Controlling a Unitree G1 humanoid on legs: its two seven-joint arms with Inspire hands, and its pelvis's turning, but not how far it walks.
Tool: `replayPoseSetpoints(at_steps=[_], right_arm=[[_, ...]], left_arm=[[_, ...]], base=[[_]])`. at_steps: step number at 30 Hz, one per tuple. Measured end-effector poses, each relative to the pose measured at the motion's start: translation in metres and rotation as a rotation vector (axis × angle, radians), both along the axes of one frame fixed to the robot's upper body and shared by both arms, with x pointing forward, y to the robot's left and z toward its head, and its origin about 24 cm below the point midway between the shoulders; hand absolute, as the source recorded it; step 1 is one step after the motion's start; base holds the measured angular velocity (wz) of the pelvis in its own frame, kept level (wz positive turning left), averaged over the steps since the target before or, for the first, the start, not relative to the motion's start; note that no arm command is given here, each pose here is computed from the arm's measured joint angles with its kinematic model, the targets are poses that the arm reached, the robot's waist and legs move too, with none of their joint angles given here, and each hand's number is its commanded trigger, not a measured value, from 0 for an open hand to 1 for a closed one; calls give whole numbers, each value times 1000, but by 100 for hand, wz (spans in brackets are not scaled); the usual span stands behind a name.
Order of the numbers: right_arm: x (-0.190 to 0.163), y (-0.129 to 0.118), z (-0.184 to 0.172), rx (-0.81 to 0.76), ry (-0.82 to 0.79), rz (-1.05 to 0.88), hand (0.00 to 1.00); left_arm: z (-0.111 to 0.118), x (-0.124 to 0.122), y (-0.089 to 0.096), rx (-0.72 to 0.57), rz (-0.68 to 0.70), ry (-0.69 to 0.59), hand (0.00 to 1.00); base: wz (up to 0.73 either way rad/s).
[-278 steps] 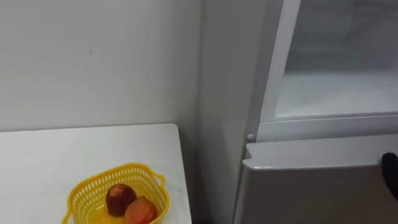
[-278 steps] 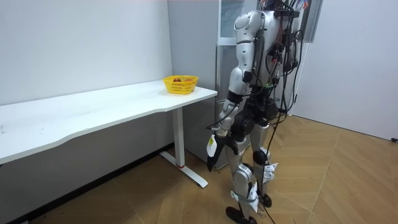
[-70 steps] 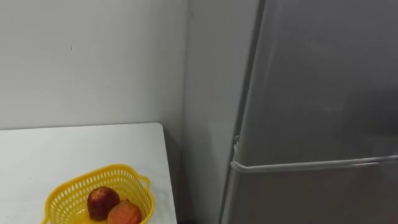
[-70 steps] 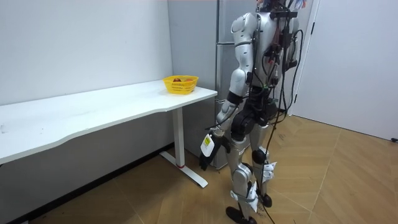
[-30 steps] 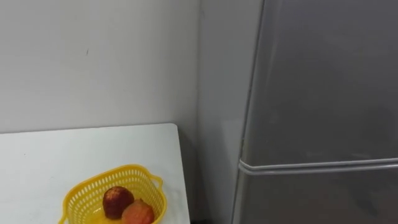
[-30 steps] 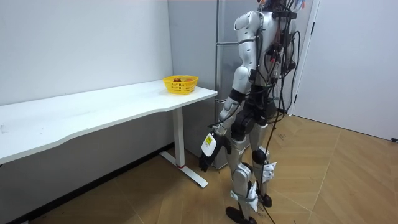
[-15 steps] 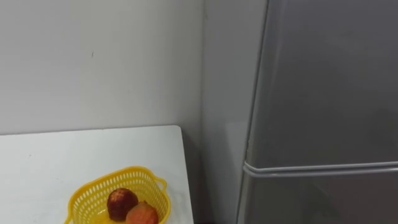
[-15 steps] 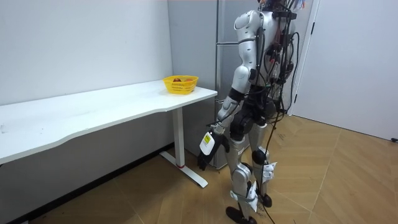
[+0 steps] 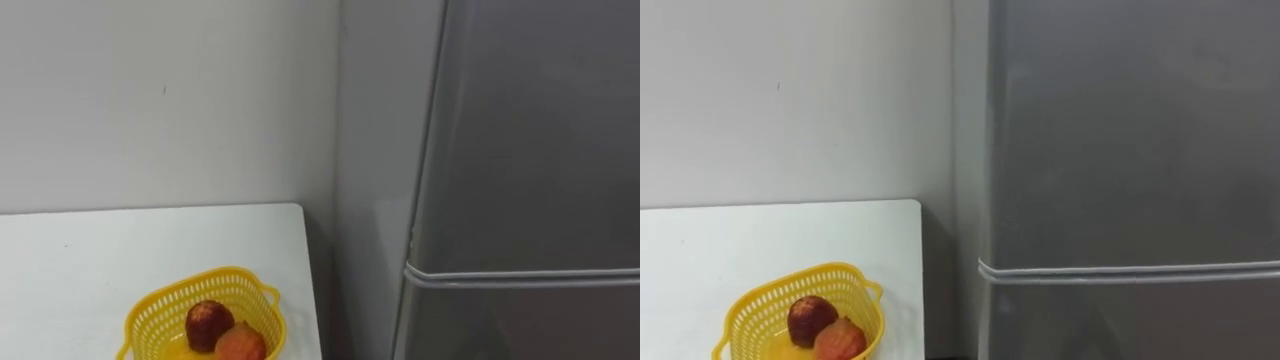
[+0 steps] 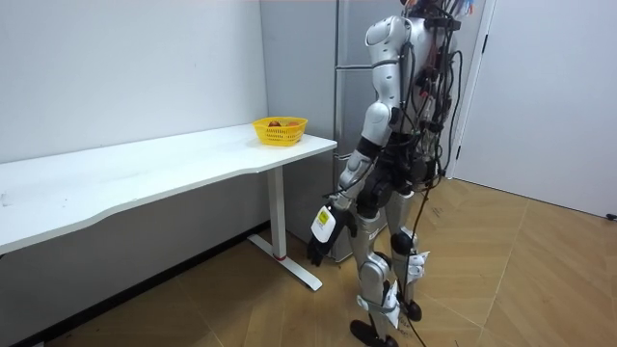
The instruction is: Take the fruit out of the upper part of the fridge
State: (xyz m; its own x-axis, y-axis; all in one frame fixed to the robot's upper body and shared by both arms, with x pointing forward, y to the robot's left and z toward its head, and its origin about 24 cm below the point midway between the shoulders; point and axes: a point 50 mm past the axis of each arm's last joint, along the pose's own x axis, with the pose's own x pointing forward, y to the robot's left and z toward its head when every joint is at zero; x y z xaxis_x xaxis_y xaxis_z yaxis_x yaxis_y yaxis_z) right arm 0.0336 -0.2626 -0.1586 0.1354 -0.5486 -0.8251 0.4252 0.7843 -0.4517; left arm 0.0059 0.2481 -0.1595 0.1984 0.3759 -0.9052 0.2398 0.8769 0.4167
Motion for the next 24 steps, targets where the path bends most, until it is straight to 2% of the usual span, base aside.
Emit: replayPoseSetpoints(at_steps=[14, 24], right_arm=[[-13, 11, -8, 177, 49, 38, 0], [-20, 22, -11, 282, 86, 116, 0]], left_arm=[[-3, -11, -2, -33, 15, 69, 0], [-7, -24, -8, -93, 28, 165, 0]], base=[[5], [0]])
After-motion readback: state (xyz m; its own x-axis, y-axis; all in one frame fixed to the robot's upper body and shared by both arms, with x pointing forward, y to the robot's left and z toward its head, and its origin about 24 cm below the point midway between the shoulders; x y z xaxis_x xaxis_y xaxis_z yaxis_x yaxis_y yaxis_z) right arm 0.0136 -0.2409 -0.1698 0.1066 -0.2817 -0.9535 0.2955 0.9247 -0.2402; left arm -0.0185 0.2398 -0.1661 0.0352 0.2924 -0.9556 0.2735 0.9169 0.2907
